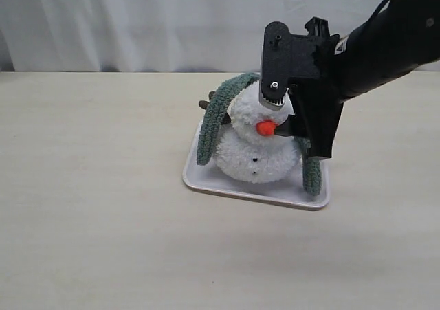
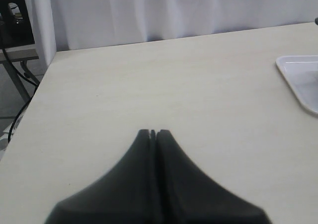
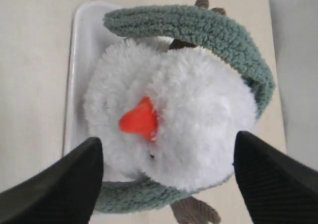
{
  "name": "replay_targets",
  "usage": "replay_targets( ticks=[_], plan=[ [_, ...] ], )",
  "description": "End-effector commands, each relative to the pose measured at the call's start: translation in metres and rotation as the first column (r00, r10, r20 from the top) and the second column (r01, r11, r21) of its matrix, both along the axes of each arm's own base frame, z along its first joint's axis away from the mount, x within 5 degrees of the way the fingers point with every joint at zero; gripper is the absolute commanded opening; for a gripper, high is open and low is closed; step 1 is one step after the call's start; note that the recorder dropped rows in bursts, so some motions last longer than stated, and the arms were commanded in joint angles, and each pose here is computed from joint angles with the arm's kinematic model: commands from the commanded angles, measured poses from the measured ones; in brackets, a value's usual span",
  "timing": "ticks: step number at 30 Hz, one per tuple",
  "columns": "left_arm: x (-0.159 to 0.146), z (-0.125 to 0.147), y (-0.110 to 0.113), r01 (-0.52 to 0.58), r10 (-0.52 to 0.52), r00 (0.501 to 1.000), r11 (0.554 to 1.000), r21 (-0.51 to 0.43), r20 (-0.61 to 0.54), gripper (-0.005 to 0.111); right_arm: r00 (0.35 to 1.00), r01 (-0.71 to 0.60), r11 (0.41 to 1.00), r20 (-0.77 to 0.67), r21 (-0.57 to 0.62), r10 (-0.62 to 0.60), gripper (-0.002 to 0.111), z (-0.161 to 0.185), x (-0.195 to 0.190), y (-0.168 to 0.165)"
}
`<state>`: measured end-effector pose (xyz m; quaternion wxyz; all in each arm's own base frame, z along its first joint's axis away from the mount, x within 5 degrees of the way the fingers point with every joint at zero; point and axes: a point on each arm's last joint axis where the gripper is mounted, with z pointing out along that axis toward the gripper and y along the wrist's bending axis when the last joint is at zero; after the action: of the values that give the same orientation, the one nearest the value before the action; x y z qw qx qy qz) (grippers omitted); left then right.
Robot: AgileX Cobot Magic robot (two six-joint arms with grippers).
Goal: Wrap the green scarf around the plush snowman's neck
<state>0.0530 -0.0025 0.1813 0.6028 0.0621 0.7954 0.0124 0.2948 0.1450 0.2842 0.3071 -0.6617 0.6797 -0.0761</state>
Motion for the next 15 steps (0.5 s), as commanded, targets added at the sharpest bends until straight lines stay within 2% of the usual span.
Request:
replay_targets(
  ticks=[1, 3, 6, 10, 13, 15],
  plan=[
    [0.000, 0.000, 0.000, -0.001, 0.001, 1.000, 1.000, -0.002, 0.010, 0.000, 0.991, 0.091, 0.986, -0.111, 0.142, -0.076, 0.069, 0.011, -0.015, 0.003],
    [0.000, 0.000, 0.000, -0.001, 0.001, 1.000, 1.000, -0.002, 0.010, 0.000, 0.967, 0.209, 0.940, -0.198, 0.271, -0.158, 0.066, 0.017, -0.020, 0.007],
    [0.000, 0.000, 0.000, -0.001, 0.001, 1.000, 1.000, -0.002, 0.010, 0.000, 0.916, 0.360, 0.846, -0.321, 0.393, -0.241, 0.050, 0.027, -0.026, 0.011],
    [0.000, 0.000, 0.000, -0.001, 0.001, 1.000, 1.000, -0.002, 0.010, 0.000, 0.875, 0.423, 0.822, -0.409, 0.381, -0.261, 0.030, 0.034, -0.030, 0.011],
    [0.000, 0.000, 0.000, -0.001, 0.001, 1.000, 1.000, -0.002, 0.010, 0.000, 0.823, 0.516, 0.761, -0.474, 0.393, -0.313, 0.020, 0.039, -0.030, 0.012],
    [0.000, 0.000, 0.000, -0.001, 0.001, 1.000, 1.000, -0.002, 0.010, 0.000, 0.818, 0.530, 0.744, -0.478, 0.407, -0.321, 0.012, 0.045, -0.031, 0.016]
  ],
)
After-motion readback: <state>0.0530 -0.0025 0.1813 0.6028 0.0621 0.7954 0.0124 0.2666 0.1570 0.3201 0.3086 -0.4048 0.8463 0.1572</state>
